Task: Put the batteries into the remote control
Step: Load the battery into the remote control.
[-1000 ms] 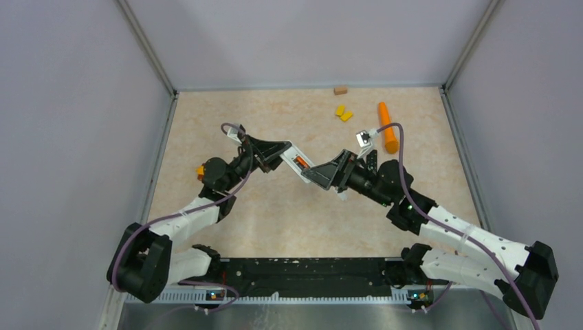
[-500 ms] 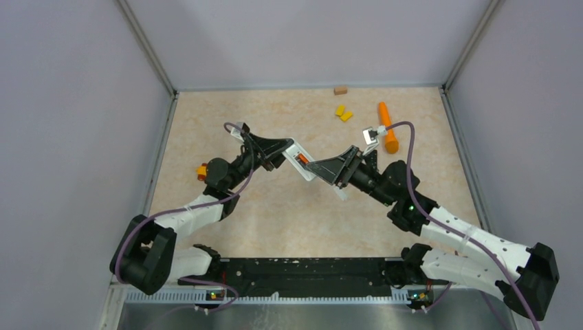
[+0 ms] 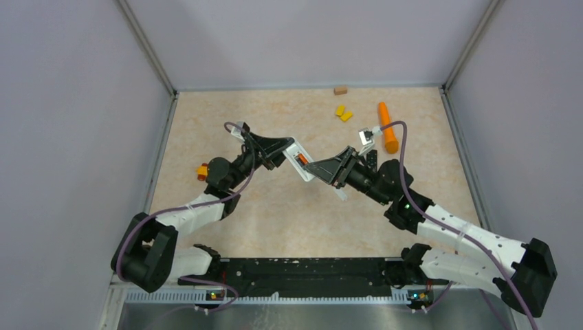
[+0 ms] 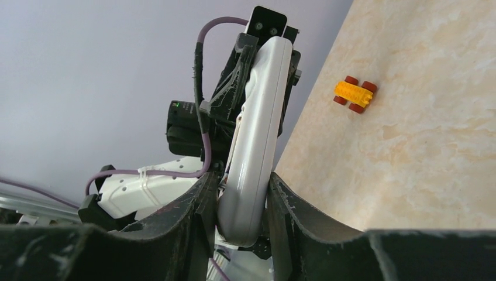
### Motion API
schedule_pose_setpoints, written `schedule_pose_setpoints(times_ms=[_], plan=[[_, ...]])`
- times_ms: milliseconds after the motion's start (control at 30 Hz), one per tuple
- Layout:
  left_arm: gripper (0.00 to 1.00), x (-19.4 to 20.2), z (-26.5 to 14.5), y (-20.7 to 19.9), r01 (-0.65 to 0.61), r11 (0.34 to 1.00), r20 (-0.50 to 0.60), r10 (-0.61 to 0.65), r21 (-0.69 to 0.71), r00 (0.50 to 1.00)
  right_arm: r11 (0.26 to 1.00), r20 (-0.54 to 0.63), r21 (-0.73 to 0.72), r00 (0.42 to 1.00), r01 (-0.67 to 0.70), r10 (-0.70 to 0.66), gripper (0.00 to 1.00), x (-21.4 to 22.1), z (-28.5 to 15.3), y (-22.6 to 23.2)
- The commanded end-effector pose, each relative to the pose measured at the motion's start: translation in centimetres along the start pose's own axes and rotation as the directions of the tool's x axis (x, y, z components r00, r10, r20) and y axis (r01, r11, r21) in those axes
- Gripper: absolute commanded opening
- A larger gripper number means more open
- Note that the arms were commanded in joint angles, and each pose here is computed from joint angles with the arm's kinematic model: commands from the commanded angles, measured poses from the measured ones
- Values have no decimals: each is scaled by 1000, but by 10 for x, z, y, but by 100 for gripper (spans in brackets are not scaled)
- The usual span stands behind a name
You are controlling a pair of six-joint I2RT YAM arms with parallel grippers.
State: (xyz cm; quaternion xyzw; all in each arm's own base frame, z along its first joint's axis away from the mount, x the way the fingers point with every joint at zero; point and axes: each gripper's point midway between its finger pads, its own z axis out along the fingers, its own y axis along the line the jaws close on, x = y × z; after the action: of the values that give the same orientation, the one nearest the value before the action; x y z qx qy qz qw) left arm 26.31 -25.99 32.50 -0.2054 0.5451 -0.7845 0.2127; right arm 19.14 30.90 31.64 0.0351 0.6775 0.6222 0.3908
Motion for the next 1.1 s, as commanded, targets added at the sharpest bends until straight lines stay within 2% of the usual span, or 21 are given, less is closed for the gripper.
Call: schedule_pose_setpoints(times_ms=[0, 233, 467, 600, 667, 767, 900, 1067], plan=[[0, 18, 6, -31, -61, 993, -69, 68, 99, 995, 1000, -1, -26, 1000, 7, -7, 35, -5, 6, 14], [0, 21, 6, -35, -109, 988, -74, 117, 105, 990, 993, -12, 115, 999, 31, -29, 29, -4, 8, -12], [0, 27, 5, -41, -207, 973, -76, 215, 100, 974, 948, -47, 286, 990, 144, -136, 26, -3, 12, -52], [0, 29, 5, -39, -284, 955, -87, 292, 89, 952, 914, -88, 359, 982, 190, -169, 28, 0, 11, -70], [0, 30, 4, -36, -329, 941, -90, 335, 77, 938, 893, -117, 391, 974, 224, -193, 33, 1, 9, -77], [0, 30, 1, -30, -401, 914, -102, 405, 58, 909, 888, -119, 389, 969, 246, -216, 53, -2, 7, -75], [0, 20, -6, -13, -478, 878, -89, 476, -7, 875, 929, -73, 275, 969, 247, -236, 76, -9, 3, -50], [0, 6, -19, -2, -560, 826, -63, 557, -65, 828, 962, -21, 82, 965, 262, -261, 83, -14, -6, -10]])
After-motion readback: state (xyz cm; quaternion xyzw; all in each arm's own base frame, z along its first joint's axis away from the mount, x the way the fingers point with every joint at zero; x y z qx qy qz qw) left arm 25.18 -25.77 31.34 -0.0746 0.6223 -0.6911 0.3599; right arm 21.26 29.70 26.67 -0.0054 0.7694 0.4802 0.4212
